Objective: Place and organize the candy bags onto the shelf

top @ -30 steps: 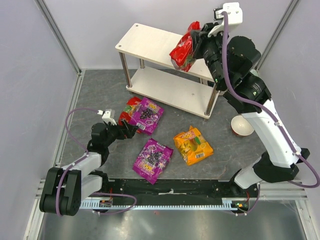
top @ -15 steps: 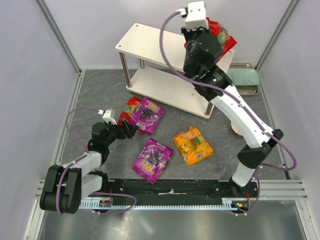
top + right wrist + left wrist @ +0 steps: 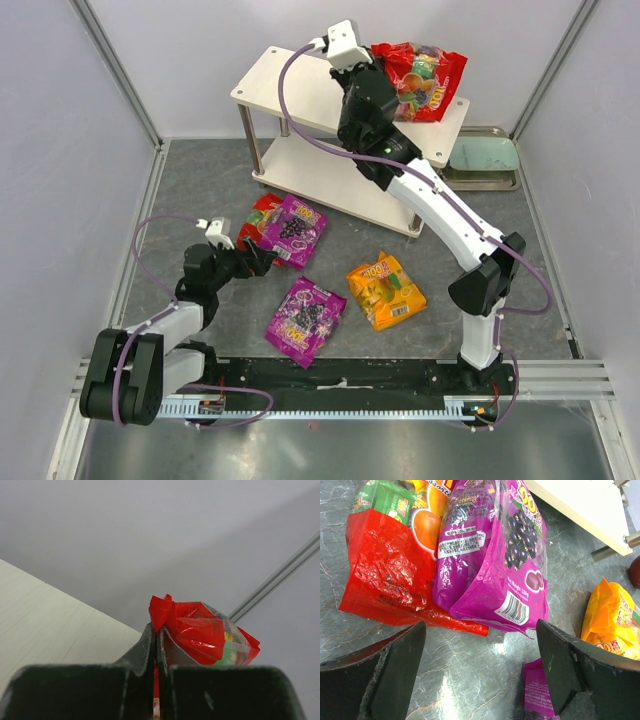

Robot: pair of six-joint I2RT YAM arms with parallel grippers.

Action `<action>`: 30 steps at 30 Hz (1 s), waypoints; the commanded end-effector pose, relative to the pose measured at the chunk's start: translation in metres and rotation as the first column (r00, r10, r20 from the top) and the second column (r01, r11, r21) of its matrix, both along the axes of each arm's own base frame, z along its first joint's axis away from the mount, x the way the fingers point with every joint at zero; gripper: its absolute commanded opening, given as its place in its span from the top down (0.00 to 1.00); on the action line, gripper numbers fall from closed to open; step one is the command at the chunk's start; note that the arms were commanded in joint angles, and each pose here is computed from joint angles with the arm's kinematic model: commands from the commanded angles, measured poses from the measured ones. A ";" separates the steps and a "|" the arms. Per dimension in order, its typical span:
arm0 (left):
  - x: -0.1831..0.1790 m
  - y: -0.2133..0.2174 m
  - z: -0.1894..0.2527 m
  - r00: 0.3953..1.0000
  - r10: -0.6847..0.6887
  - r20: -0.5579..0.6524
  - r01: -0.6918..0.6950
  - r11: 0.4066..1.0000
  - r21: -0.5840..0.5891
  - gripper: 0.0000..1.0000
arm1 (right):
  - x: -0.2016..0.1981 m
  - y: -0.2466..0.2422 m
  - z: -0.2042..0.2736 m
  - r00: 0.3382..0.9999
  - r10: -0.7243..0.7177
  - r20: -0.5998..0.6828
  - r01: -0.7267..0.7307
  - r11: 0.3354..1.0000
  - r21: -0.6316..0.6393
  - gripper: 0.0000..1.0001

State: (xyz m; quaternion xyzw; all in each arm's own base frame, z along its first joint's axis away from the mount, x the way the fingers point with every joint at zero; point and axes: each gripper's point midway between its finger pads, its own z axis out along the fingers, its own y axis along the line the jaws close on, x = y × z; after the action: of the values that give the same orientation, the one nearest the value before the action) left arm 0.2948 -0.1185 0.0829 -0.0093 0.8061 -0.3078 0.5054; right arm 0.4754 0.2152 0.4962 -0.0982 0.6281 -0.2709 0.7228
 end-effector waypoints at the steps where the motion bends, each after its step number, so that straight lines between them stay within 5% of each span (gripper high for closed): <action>1: 0.012 -0.007 0.022 0.997 -0.034 0.073 0.035 0.999 -0.011 0.03 | 0.002 0.010 0.011 0.992 0.120 0.023 -0.121 0.991 0.048 0.97; 9: 0.012 -0.007 0.021 0.997 -0.038 0.066 0.038 0.999 -0.009 0.03 | 0.000 0.048 -0.024 0.936 0.346 -0.064 -0.344 0.938 0.047 0.83; 10: 0.012 -0.007 0.021 0.997 -0.038 0.066 0.038 0.999 -0.009 0.03 | -0.001 0.050 -0.027 0.928 0.367 -0.070 -0.364 0.930 0.050 0.73; 11: 0.012 -0.008 0.020 0.997 -0.040 0.066 0.040 0.999 -0.008 0.03 | -0.008 0.051 -0.020 0.916 0.397 -0.052 -0.393 0.917 0.076 0.21; 12: 0.012 -0.008 0.020 0.997 -0.040 0.066 0.040 0.999 -0.008 0.03 | -0.008 0.053 -0.027 0.912 0.407 -0.056 -0.402 0.912 0.084 0.16; 19: 0.012 -0.009 0.019 0.997 -0.049 0.061 0.050 0.999 -0.007 0.03 | -0.056 0.027 0.030 0.865 0.469 0.182 -0.501 0.834 0.231 0.09; 25: 0.012 -0.009 0.020 0.997 -0.049 0.063 0.050 0.999 -0.009 0.03 | -0.095 -0.048 0.087 0.855 0.292 0.428 -0.479 0.762 0.437 0.08; 30: 0.012 -0.009 0.020 0.997 -0.050 0.061 0.051 0.999 -0.009 0.03 | -0.088 -0.089 0.087 0.909 0.056 0.414 -0.322 0.726 0.608 0.09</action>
State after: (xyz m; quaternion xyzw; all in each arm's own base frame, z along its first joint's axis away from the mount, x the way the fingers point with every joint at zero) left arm 0.2970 -0.1220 0.0819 -0.0048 0.8088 -0.3149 0.4966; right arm 0.3807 0.1525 0.5805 0.0278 0.5282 0.0225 0.8484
